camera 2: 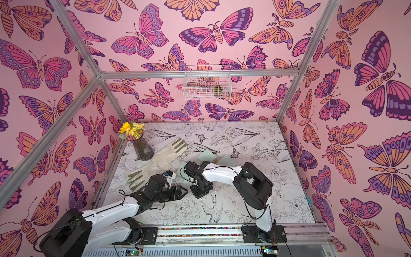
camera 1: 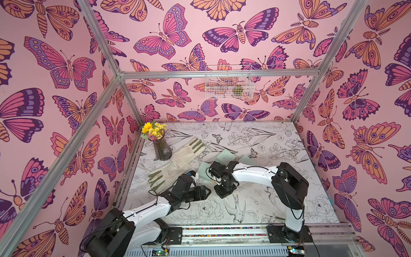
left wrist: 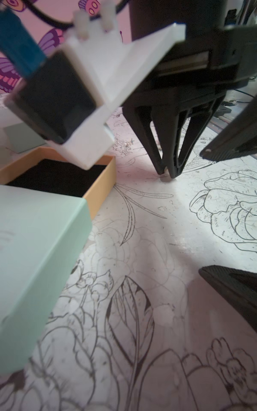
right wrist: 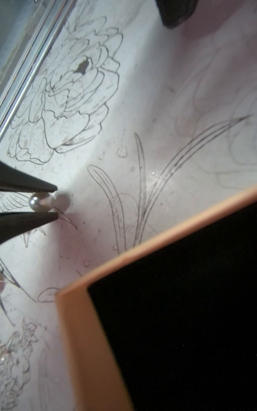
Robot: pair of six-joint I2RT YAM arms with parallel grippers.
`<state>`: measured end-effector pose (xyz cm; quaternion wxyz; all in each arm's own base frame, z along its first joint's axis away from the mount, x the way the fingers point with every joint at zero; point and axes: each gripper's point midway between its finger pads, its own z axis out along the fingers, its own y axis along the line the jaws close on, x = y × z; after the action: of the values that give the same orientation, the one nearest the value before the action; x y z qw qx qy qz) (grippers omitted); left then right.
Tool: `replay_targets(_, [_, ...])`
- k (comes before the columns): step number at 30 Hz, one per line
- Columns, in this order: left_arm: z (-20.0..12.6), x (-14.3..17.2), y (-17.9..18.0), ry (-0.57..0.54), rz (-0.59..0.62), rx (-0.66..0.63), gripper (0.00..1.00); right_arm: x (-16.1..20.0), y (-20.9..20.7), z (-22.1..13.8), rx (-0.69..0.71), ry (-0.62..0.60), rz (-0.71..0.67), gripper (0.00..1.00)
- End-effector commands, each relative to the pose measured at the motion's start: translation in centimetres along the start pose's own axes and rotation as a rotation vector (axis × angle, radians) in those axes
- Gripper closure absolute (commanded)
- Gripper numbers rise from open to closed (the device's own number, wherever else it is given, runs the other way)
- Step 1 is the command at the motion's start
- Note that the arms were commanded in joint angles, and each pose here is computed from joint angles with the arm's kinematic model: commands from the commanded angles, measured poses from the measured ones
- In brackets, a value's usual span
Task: Place the earrings into the drawer-style jewelry box
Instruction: Pick up the earring from the center of the board, then insert the earring into the inner lining.
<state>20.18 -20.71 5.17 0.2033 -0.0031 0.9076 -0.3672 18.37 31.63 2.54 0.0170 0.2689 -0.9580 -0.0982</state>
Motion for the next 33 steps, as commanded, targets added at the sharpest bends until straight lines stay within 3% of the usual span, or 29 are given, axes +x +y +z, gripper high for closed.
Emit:
replay_targets(1, [-1.0,-1.7,-1.0,-0.024,0.035,0.012,0.24,-1.4,0.6,-3.3,-0.015,-0.132,-0.03,0.94])
replay_targets(4, [-1.3,-3.1,-1.4,-0.039,0.05,0.015,0.24,-2.0,-0.1,-4.8,0.008,-0.223,-0.051,1.0])
replay_targets(12, [-0.5,-6.4,-2.8,-0.036,0.117,0.016,0.24,-4.4,-1.3,-9.7,-0.041,-0.52,-0.042,1.0])
replay_targets(18, [-0.6,-9.1,-2.8,-0.079,0.128,0.0,0.24,-6.5,-2.2,-10.5,0.008,-0.634,-0.047,1.0])
replay_targets(25, [0.5,-10.7,-1.7,-0.058,0.114,-0.017,0.24,-9.0,-1.8,-10.8,-0.014,-0.723,-0.064,1.0])
replay_targets(33, [2.2,-11.7,-1.8,-0.018,0.105,0.005,0.24,-10.8,-2.3,-12.3,0.001,-0.925,-0.097,1.0])
